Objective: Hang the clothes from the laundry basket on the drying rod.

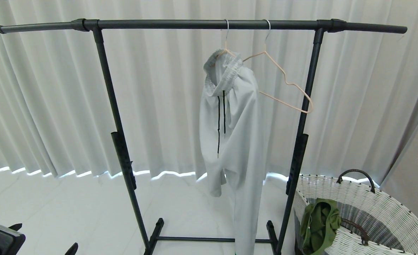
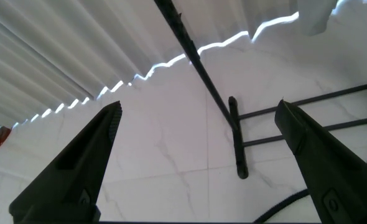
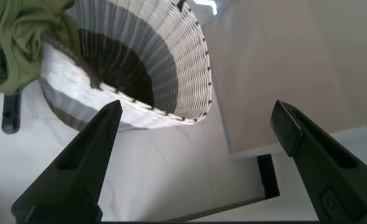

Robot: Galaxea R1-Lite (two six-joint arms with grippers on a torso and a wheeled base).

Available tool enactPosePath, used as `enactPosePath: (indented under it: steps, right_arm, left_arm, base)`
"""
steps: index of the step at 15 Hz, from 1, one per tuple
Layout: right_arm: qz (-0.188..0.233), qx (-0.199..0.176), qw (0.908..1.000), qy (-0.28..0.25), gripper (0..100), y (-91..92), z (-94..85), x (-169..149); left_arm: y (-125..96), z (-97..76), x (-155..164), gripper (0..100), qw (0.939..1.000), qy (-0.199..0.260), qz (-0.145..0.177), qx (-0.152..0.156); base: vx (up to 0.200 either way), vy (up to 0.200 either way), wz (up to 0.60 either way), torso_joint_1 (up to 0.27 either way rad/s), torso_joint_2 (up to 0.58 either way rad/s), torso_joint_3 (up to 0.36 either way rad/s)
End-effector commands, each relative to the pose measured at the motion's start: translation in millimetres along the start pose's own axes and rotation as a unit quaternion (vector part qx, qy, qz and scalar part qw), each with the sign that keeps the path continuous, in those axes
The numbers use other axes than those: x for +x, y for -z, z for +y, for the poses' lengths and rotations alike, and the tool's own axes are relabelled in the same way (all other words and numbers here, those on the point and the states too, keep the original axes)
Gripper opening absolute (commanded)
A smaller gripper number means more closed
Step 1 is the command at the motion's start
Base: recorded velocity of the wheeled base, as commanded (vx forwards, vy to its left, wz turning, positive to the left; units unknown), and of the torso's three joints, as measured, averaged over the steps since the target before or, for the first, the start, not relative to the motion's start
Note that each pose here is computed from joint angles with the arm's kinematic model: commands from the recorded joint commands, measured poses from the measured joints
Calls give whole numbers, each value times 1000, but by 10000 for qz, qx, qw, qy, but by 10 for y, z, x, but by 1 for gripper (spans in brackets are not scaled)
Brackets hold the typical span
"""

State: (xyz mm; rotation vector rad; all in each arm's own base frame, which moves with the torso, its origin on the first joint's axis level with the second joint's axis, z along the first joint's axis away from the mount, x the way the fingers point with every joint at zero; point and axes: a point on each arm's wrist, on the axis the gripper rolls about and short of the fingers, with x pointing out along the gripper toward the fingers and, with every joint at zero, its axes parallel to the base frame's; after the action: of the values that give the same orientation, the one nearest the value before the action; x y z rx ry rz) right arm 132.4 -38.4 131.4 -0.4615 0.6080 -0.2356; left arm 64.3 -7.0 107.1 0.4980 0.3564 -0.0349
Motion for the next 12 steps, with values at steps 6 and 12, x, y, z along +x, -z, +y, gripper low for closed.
enactPosePath:
  steps: [6, 12]
  right_arm:
    - [90, -18, 9999, -76, 100, 72, 42, -16]
    - [801, -172, 9949, -592, 100, 165, 178, 280]
  left_arm:
    - [-63, 7, 81, 100, 9998, 81, 156, 39]
    - [-117, 1, 159, 100, 9991, 352, 215, 54]
  base:
    - [200, 0, 0, 0, 3, 2]
    - [67, 0, 0, 1, 0, 0]
